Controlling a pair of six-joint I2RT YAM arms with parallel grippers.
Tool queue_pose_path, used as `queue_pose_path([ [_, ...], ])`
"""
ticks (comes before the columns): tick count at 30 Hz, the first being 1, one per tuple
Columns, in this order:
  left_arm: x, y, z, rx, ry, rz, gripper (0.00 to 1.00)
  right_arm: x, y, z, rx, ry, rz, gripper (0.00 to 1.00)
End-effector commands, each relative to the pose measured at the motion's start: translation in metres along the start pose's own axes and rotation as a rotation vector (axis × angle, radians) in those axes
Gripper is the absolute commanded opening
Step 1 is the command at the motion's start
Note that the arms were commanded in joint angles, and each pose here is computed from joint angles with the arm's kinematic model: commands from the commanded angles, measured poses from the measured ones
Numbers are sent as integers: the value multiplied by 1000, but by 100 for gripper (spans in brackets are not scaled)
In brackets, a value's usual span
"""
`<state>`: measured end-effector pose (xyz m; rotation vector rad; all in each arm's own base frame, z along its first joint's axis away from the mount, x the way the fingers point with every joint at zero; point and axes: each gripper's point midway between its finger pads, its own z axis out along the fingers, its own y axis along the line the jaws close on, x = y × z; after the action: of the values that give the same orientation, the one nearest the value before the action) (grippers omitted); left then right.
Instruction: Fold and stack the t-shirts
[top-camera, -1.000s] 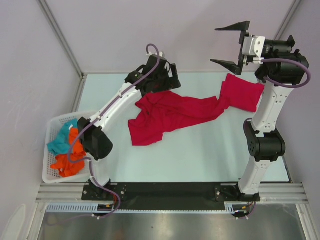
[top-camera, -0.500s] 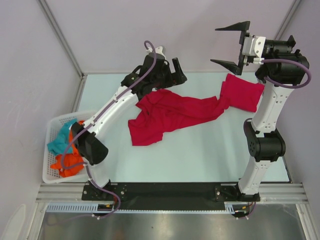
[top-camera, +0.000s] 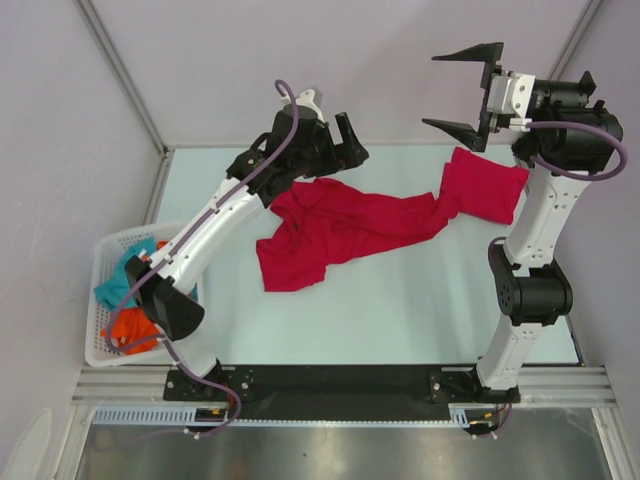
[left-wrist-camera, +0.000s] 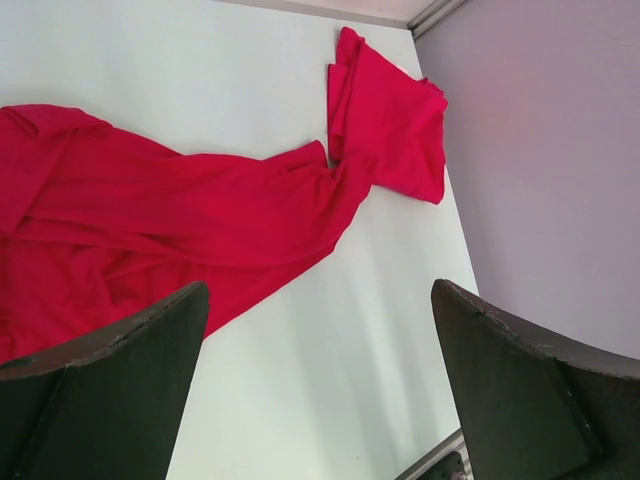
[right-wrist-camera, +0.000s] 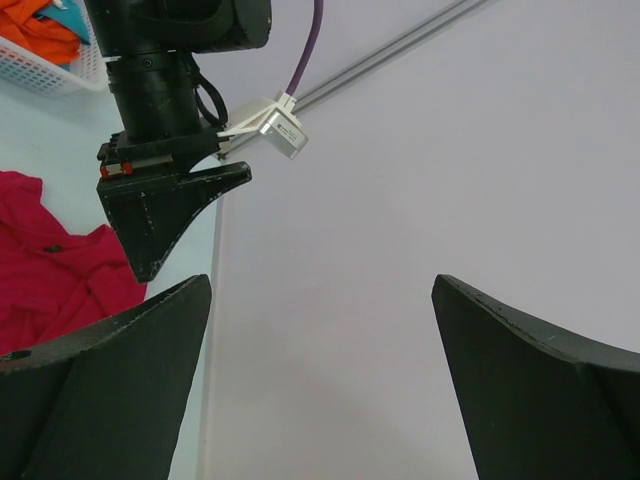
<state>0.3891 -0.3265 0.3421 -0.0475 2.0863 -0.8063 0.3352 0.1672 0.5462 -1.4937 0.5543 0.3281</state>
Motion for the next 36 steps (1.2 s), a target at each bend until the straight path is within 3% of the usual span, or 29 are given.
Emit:
queue_pose_path([
  [1, -19, -14, -30, 50, -61, 24, 98, -120, 80, -7, -302, -249, 987, 100],
  [7, -18, -16, -34, 63, -58, 16, 98, -121, 80, -8, -295, -244, 977, 100],
  [11, -17, -17, -35, 71, -50, 10, 98, -71, 68, -7, -147, -106, 1032, 100],
  [17, -21, -19, -42, 74, -67, 15, 98, 30, 48, -28, 228, 282, 1056, 100],
  [20, -23, -20, -43, 77, -72, 13, 98, 100, 38, -64, 524, 631, 1013, 100],
  [25, -22, -20, -40, 77, -69, 8, 98, 158, 42, -112, 745, 943, 978, 100],
  [26, -21, -21, -39, 78, -66, 6, 98, 170, 41, -136, 842, 1072, 937, 98],
  [27, -21, -21, -38, 79, -65, 6, 98, 182, 45, -145, 879, 1146, 920, 76],
  [28, -21, -22, -38, 81, -65, 5, 98, 190, 47, -153, 910, 1206, 903, 71],
  [30, -20, -23, -38, 83, -65, 6, 98, 206, 54, -167, 942, 1288, 899, 74],
  [33, -21, -26, -40, 92, -66, 4, 98, 219, 61, -179, 948, 1309, 929, 91],
  [36, -22, -27, -43, 94, -72, 8, 98, 226, 65, -183, 944, 1313, 954, 97],
])
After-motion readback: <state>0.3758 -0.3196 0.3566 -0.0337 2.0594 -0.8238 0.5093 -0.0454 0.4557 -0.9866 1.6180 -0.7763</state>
